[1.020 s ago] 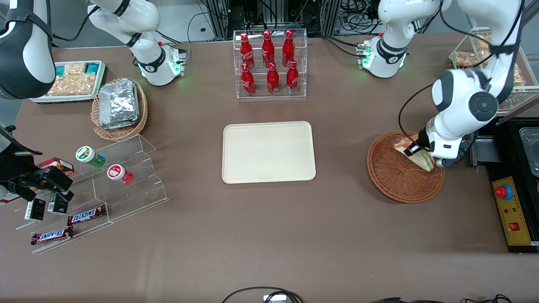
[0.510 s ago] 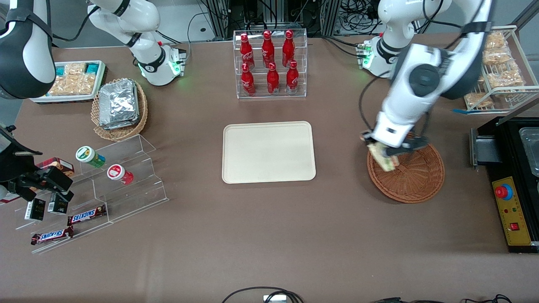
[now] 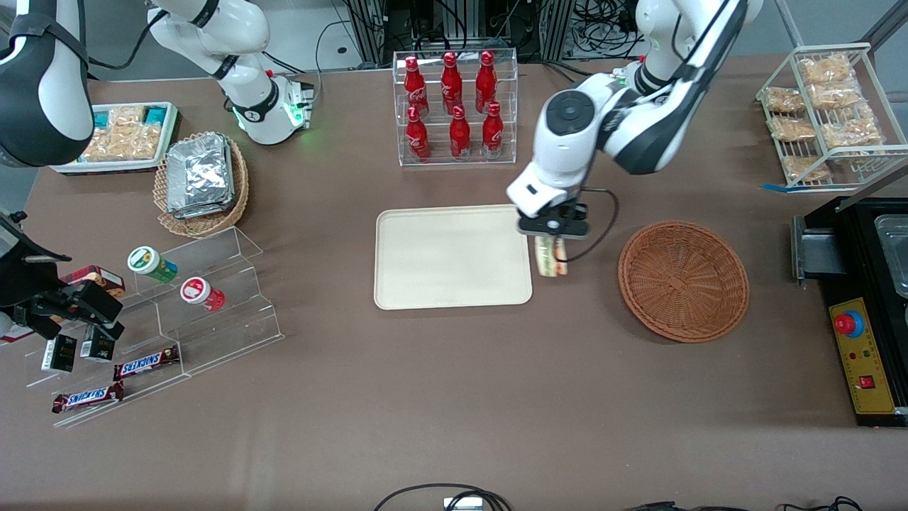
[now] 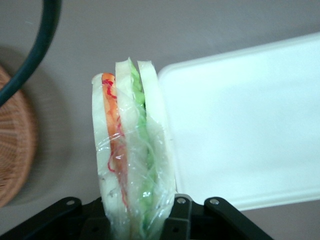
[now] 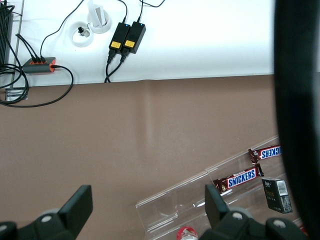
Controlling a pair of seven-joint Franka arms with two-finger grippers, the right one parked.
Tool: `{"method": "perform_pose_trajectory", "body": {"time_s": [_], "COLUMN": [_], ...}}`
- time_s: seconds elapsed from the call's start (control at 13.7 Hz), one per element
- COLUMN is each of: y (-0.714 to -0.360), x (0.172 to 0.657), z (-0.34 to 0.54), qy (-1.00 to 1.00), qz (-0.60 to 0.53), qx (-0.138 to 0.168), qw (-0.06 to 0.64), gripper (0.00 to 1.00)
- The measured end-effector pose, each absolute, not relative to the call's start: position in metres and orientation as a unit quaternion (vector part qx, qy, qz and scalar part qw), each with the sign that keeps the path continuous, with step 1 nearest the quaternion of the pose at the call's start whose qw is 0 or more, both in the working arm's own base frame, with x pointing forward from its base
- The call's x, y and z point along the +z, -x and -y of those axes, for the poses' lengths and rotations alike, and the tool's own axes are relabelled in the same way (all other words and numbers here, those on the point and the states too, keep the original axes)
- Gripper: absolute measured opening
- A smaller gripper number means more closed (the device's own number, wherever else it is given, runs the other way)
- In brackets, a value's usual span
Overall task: Place sandwich from basket to tray
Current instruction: 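Carry the held sandwich with the left gripper over the cream tray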
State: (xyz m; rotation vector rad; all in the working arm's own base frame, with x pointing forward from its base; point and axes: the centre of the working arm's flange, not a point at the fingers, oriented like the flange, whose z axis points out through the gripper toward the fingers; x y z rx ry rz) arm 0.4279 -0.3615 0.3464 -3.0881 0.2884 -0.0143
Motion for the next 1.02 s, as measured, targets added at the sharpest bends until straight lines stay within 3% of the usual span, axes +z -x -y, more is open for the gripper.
{"method": "perform_pose_trajectory", "body": {"time_s": [0.51, 1.02], "y": [-0.394, -0.389], "x": [0.288, 0.205], "z": [0.413, 0.432], "qy": [0.991, 0.991], "qz": [-0.125, -0.126], "qx": [0.04, 0.05], "qw": [-0.007, 0.021], "gripper": [0.2, 0.2]}}
